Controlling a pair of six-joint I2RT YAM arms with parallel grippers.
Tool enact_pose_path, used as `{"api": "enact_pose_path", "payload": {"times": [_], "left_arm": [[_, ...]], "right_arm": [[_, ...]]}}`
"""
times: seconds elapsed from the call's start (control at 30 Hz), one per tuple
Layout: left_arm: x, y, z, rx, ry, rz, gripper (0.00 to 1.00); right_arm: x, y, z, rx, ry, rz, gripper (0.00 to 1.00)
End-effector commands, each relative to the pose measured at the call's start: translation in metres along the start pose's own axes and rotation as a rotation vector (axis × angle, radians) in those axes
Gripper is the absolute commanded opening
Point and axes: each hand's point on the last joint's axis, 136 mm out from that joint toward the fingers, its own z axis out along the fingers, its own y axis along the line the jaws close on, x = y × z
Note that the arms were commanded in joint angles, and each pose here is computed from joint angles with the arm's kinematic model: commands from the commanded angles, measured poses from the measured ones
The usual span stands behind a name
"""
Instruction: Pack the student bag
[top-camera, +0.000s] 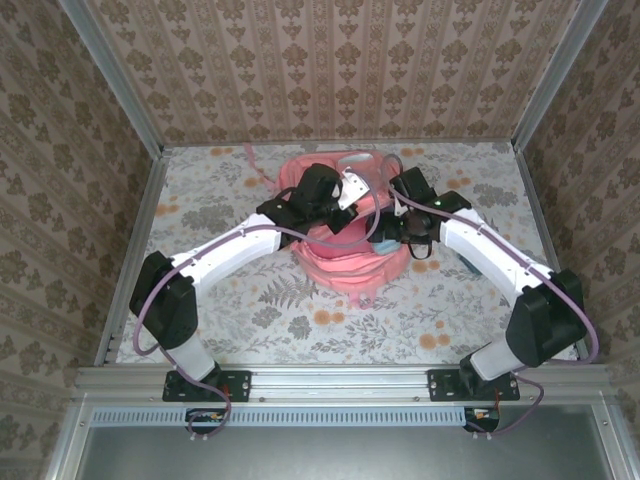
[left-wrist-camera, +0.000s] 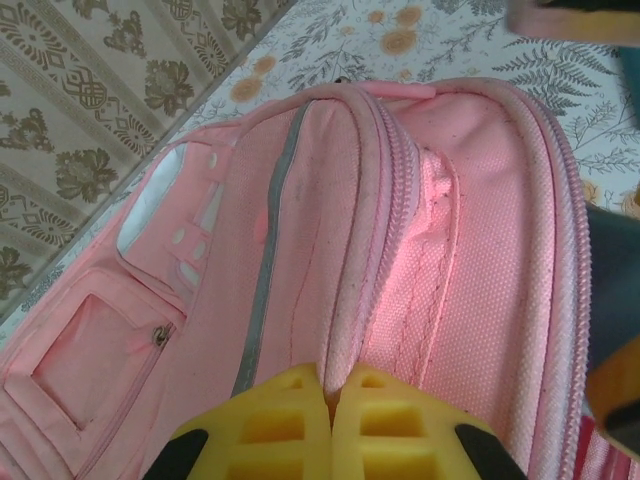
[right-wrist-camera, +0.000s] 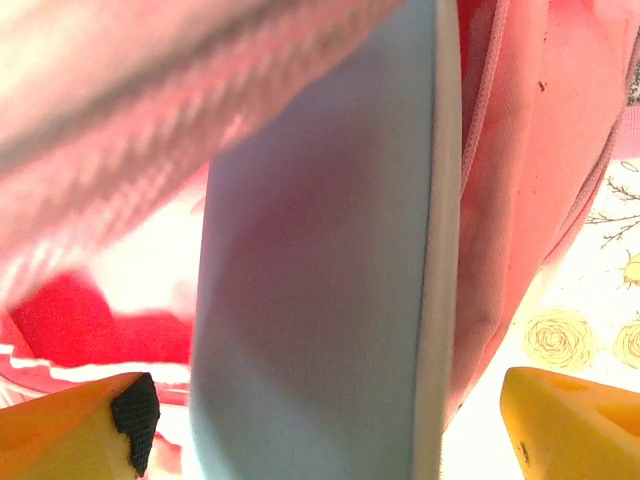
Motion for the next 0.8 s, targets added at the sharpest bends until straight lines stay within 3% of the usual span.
{"api": "enact_pose_path", "payload": {"times": [0.0,0.13,0.23,0.5,0.77], "left_arm": [[-0.041,0.009,-0.012,-0.025,-0.108,-0.037,0.0],[-0.042,0.008,-0.013,-0.019,-0.11,-0.039,0.0],[-0.042,0.008,-0.013,-0.016,-0.11,-0.038,0.0],[-0.044,0.007,-0.014,-0.011,-0.116,-0.039,0.0],[-0.041,0.007,-0.014,-0.01,-0.104,-0.038,0.0]], "right_arm": [[0.005,0.003,-0.019,-0.045,-0.045,0.011,0.91],[0.025,-0.005,-0.033,-0.06,-0.058,0.085,0.87],[0.04,0.003,-0.034,-0.147,-0.047,0.142,0.78],[0.053,0.053,-0.014,-0.413,0.021,0.228,0.35],[0.047,0.058,0.018,-0.362,0.025,0.25,0.24]]}}
